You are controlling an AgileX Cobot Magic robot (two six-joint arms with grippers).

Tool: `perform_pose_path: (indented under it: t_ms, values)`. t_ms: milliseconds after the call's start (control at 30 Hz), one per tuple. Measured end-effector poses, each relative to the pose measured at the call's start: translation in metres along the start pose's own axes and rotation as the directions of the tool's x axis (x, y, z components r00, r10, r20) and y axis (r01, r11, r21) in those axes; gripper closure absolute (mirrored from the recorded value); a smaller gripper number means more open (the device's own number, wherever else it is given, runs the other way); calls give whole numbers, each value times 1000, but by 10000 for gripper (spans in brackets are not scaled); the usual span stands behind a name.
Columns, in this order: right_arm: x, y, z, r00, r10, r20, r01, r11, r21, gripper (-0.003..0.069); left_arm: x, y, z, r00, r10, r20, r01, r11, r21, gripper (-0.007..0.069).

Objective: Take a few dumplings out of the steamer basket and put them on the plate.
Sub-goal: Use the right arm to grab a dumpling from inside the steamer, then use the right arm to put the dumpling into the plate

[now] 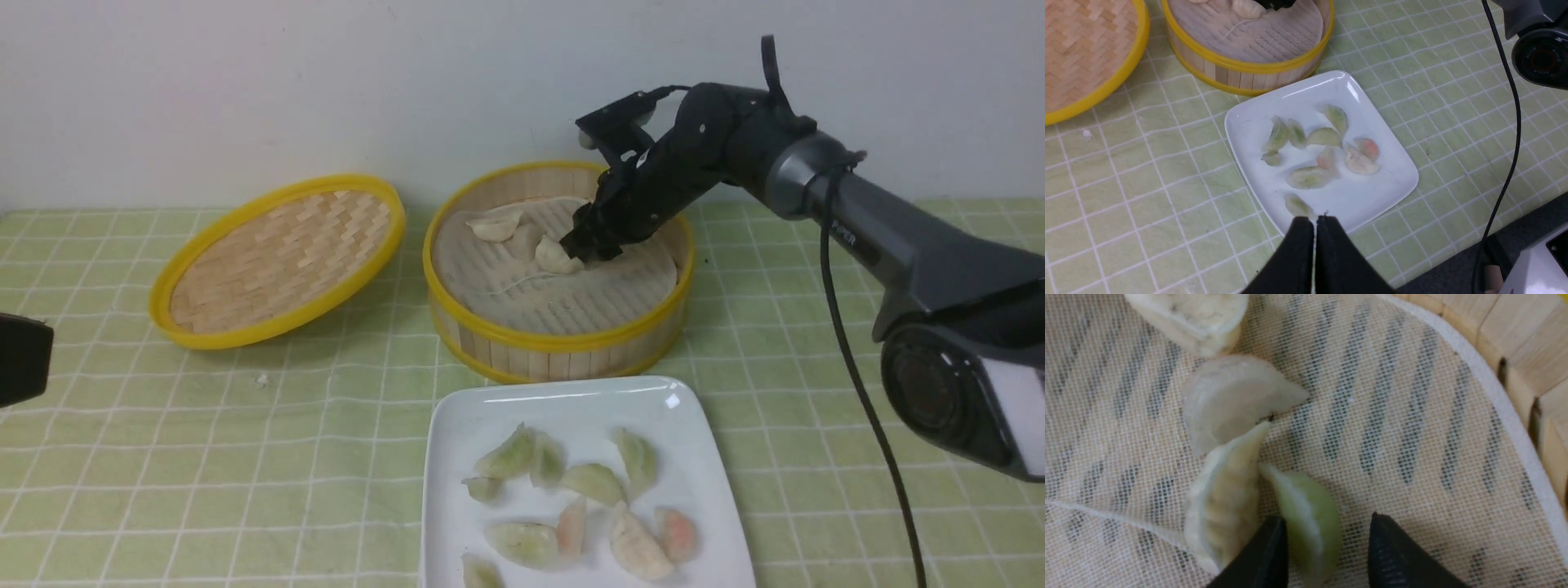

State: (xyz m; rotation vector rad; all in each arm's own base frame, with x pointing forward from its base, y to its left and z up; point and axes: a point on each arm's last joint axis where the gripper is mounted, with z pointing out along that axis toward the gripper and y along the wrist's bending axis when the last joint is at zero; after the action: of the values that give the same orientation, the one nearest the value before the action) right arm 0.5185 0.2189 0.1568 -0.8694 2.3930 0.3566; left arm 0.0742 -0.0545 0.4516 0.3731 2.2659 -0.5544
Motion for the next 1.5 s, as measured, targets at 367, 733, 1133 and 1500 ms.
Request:
perform_pose_path:
  t_ms: [367, 733, 1133, 1500]
  values:
    - [-4, 4, -10, 998, 40, -56, -40, 999, -10, 523, 0, 0, 0, 1000, -2, -1, 2, 1000, 5, 631]
    - [-72, 12, -200, 973, 88, 211, -108, 991, 85, 523, 0, -1, 0, 1000, -1, -1, 1, 1000, 11, 631]
    - [43, 91, -219, 978, 105, -179, -138, 974, -181, 523, 2, -4, -4, 1000, 9, 6, -9, 999, 48, 631]
    - [107, 127, -140, 974, 57, -218, -94, 982, -166, 491, 2, -5, -4, 1000, 15, 4, -16, 998, 59, 631]
